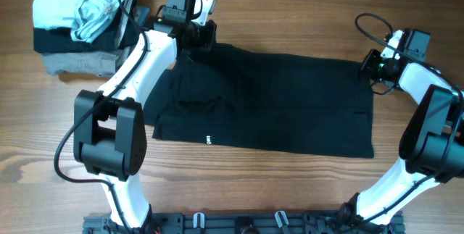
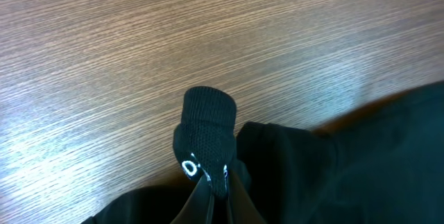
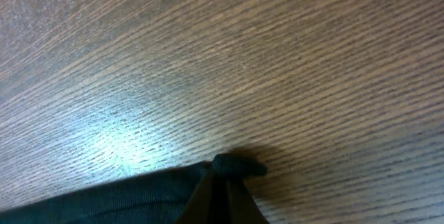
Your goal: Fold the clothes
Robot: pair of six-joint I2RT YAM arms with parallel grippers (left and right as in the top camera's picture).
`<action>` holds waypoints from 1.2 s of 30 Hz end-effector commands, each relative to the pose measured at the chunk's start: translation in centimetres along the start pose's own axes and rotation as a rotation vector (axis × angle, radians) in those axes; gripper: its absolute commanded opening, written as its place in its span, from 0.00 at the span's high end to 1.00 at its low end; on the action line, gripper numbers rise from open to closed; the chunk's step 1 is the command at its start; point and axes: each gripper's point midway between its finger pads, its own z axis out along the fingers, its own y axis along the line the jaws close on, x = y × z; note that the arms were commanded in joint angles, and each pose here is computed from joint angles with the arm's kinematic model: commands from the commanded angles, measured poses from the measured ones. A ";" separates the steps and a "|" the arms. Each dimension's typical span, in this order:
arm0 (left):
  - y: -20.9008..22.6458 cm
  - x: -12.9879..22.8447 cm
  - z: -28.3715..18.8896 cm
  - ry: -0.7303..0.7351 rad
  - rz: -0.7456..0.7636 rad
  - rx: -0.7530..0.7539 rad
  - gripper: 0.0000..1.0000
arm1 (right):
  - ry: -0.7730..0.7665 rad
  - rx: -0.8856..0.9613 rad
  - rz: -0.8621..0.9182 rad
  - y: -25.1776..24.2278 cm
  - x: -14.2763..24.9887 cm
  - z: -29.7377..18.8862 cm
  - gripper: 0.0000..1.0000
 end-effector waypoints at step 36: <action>2.1 18.7 -7.3 0.698 -0.169 -0.091 0.54 | 0.323 0.428 0.277 -4.6 9.2 -13.7 0.43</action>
